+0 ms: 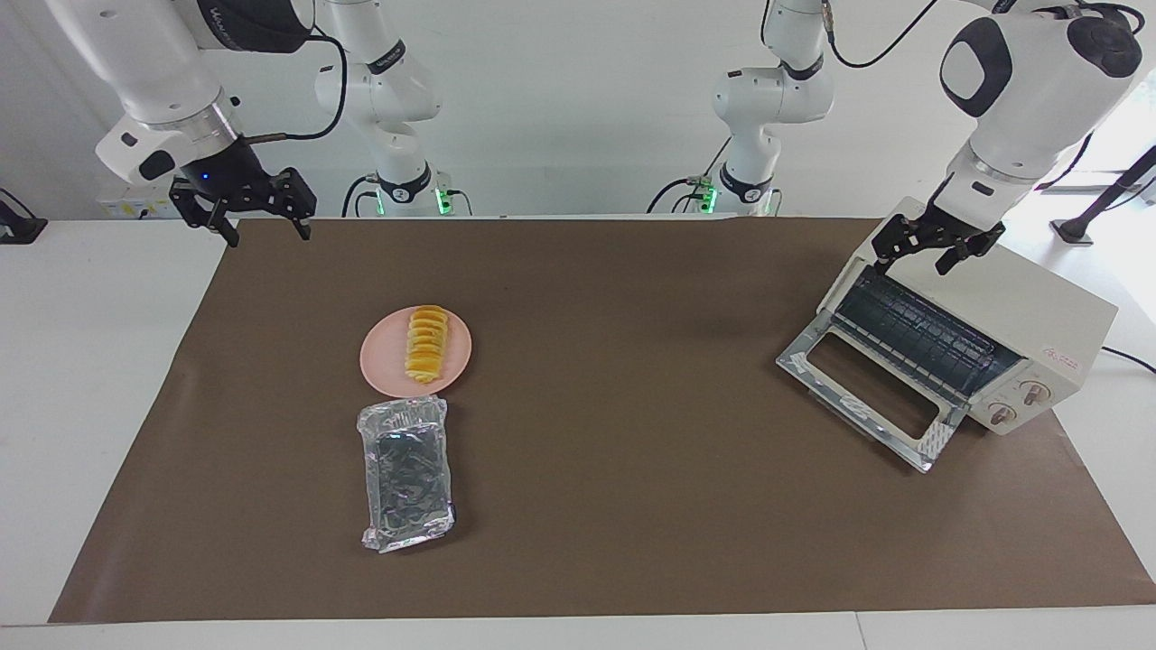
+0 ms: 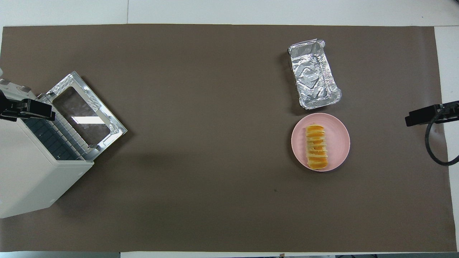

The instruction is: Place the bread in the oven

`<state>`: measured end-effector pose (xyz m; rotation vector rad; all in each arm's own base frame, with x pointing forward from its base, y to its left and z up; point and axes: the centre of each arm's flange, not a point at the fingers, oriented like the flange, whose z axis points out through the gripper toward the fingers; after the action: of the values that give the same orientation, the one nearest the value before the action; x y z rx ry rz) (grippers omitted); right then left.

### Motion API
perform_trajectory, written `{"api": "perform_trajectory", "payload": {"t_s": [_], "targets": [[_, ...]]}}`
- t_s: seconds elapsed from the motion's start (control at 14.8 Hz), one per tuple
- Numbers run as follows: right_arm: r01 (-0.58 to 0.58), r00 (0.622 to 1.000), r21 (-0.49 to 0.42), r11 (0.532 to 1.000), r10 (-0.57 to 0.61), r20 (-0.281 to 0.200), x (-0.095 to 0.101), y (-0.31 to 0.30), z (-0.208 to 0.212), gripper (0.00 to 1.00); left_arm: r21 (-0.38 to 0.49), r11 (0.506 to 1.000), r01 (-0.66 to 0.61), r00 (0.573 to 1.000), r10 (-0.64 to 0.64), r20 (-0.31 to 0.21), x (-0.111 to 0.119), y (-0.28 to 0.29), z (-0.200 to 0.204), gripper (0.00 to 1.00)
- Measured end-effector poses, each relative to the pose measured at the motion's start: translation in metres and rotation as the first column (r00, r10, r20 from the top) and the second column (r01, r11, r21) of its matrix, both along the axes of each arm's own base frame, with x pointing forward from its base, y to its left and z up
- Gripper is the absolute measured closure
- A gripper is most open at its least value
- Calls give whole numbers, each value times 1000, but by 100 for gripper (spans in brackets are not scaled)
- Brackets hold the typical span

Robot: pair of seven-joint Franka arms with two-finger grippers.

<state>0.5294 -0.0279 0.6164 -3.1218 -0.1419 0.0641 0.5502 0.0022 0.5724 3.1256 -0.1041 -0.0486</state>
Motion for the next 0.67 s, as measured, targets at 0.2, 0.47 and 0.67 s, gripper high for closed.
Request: {"api": "perform_trajectory", "payload": {"t_s": [0.2, 0.47, 0.67], "targets": [[0, 1000, 0, 1000, 0, 0, 0, 0, 0, 0, 0, 1000, 0, 1000, 0, 0, 0, 0, 0, 0], [0, 1000, 0, 1000, 0, -2, 0, 0, -1, 0, 0, 1000, 0, 1000, 0, 0, 0, 0, 0, 0], [-6, 1000, 1, 1000, 6, -19, -2, 3, -9, 0, 0, 1000, 0, 1000, 0, 0, 0, 0, 0, 0]]}}
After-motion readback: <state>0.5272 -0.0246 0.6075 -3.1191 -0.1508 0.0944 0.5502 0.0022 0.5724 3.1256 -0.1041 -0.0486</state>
